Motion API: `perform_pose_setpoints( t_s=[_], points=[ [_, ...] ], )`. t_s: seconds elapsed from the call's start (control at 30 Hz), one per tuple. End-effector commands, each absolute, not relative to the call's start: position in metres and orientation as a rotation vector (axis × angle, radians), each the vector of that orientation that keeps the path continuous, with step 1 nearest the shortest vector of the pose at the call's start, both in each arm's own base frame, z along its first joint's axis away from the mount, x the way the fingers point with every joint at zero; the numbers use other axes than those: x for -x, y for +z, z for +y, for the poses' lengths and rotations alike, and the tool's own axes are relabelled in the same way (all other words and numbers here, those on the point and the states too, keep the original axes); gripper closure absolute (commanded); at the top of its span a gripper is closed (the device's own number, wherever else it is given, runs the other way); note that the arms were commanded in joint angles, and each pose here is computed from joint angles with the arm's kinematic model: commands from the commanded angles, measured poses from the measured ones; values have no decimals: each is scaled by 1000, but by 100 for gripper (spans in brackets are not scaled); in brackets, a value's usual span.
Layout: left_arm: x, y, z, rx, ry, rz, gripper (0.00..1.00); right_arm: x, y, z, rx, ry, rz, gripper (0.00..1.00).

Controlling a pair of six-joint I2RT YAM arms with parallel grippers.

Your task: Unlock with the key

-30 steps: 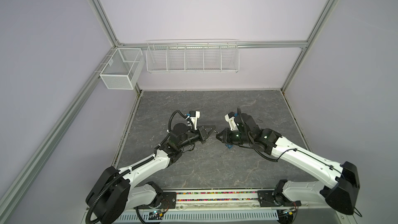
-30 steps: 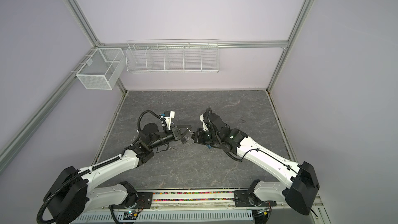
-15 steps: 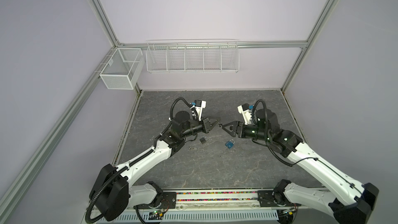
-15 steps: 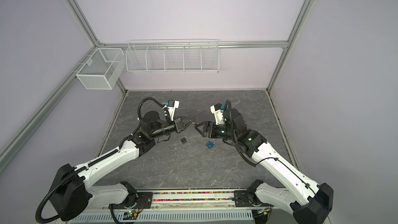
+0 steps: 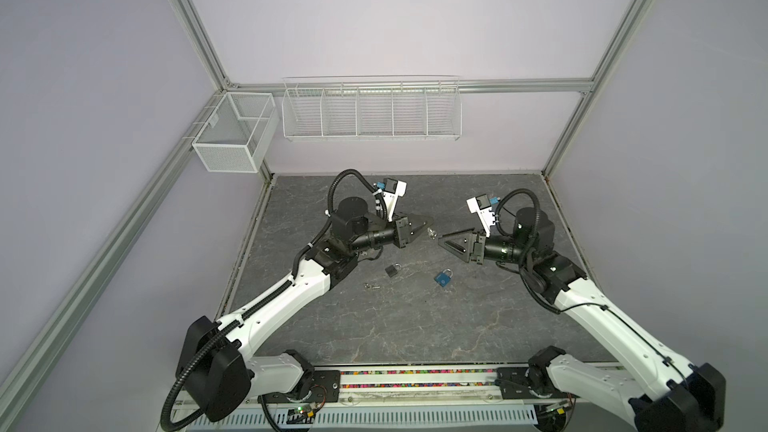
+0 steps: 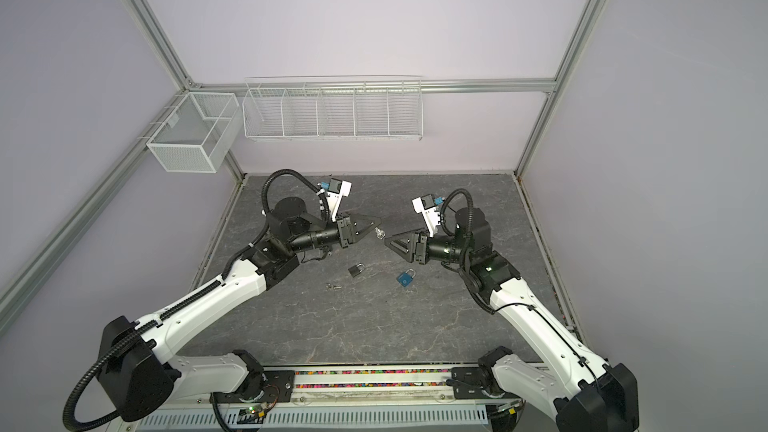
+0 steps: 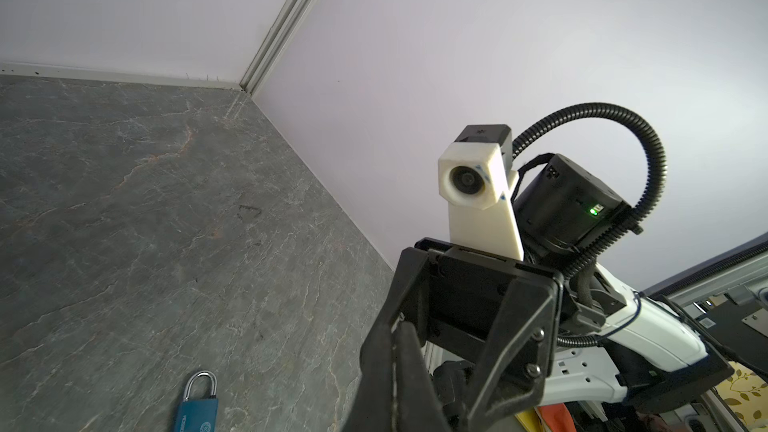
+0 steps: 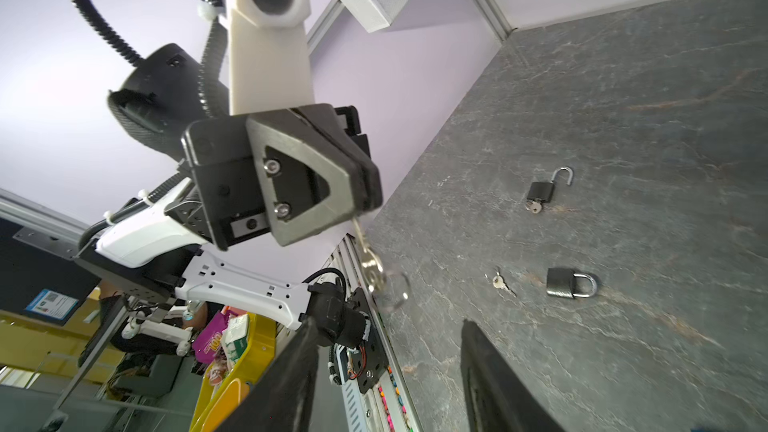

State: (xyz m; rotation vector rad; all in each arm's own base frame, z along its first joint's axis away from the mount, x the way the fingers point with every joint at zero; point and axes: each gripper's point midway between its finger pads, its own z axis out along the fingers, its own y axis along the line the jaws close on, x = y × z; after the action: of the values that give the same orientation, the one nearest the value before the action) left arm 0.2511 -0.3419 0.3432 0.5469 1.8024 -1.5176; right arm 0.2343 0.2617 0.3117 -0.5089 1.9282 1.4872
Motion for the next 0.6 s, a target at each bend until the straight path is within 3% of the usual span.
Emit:
perform_pose_setpoints(
  t_s=[0.0,0.43,0.57],
  points=[
    [-253,350,-344,-571,-1515,1789,100,-232,326,267,590,1535,1817,48],
    [-249,361,-344,-579,-1552,1742,100,-240,331,276,608,1572,1797,64],
    [-249,361,-344,-575,-1556,1738,100,-238,331,279,621,1589,1791,66]
  ],
)
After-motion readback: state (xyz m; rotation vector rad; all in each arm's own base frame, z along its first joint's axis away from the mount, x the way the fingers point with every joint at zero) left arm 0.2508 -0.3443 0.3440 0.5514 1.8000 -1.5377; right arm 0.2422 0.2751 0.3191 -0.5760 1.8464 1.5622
